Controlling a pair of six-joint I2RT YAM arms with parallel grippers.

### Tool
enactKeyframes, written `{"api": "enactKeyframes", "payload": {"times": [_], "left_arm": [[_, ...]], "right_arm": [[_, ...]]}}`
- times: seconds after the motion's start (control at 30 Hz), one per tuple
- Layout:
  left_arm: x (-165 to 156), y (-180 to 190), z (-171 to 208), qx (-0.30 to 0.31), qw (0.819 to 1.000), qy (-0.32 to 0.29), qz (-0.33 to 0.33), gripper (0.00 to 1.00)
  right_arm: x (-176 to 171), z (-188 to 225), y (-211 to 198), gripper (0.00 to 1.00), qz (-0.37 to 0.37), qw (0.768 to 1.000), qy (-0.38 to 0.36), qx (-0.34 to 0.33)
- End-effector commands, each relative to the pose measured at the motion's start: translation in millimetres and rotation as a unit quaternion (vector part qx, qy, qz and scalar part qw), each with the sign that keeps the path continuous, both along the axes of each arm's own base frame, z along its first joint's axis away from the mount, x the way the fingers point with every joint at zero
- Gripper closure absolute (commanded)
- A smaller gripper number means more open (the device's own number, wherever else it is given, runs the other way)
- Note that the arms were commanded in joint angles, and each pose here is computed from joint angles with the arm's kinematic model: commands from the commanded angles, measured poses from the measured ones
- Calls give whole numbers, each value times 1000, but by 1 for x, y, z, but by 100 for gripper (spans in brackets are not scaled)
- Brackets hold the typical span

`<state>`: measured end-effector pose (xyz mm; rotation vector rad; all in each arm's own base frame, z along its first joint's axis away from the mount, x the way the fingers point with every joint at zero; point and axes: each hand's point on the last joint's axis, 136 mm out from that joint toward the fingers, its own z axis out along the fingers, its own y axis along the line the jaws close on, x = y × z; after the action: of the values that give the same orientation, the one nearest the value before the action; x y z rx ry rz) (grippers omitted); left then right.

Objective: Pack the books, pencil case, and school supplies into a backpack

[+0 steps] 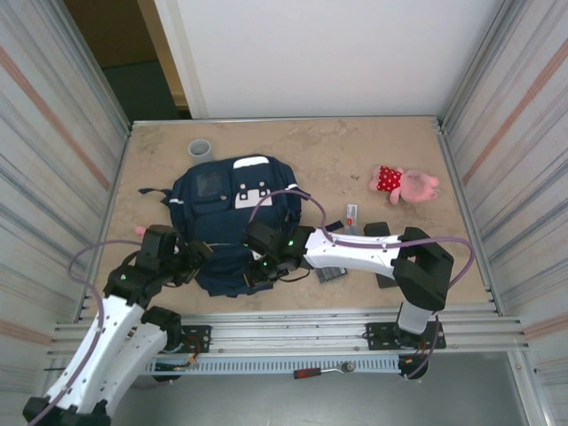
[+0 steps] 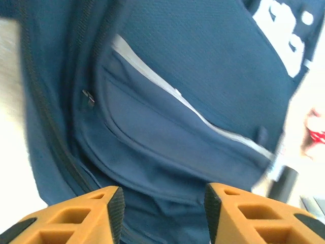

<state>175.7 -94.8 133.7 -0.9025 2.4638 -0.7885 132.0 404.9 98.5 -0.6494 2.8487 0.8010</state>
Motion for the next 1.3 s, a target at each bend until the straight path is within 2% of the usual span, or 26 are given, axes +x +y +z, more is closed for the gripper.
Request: {"api": "enactKeyframes", "payload": {"times": [0.0, 0.17, 0.33, 0.5, 0.57, 0.67, 0.8, 0.83, 1.17, 1.27], "left_arm": [[-14, -11, -9, -31, 998, 42, 24, 50], [-18, -29, -19, -11, 998, 56, 0, 49], [-14, -51, -29, -29, 997, 65, -9, 49], [-14, -55, -41, -27, 996, 79, 2, 50], [-14, -51, -49, -23, 996, 85, 16, 54], [-16, -46, -60, -24, 995, 90, 36, 67], [-22, -32, -70, -4, 993, 103, 49, 97], [-25, -27, -69, 5, 993, 104, 51, 100], [-37, 26, -45, 88, 991, 81, 54, 100], [-36, 30, -40, 97, 991, 80, 44, 100]], "right_arm": [[4, 14, 14, 100, 2, 1000, 3, 26], [4, 13, 10, 100, 3, 1000, -1, 22], [3, 12, 9, 100, 8, 1000, -7, 22], [1, 17, 13, 100, 12, 999, -15, 31], [1, 19, 14, 100, 15, 999, -20, 37], [1, 20, 13, 100, 14, 999, -23, 38], [3, 17, 2, 100, 8, 999, -23, 31], [5, 16, -4, 100, 2, 999, -22, 25], [41, -13, -102, 100, -62, 994, -21, -88], [52, -15, -115, 100, -73, 993, -23, -92]]}}
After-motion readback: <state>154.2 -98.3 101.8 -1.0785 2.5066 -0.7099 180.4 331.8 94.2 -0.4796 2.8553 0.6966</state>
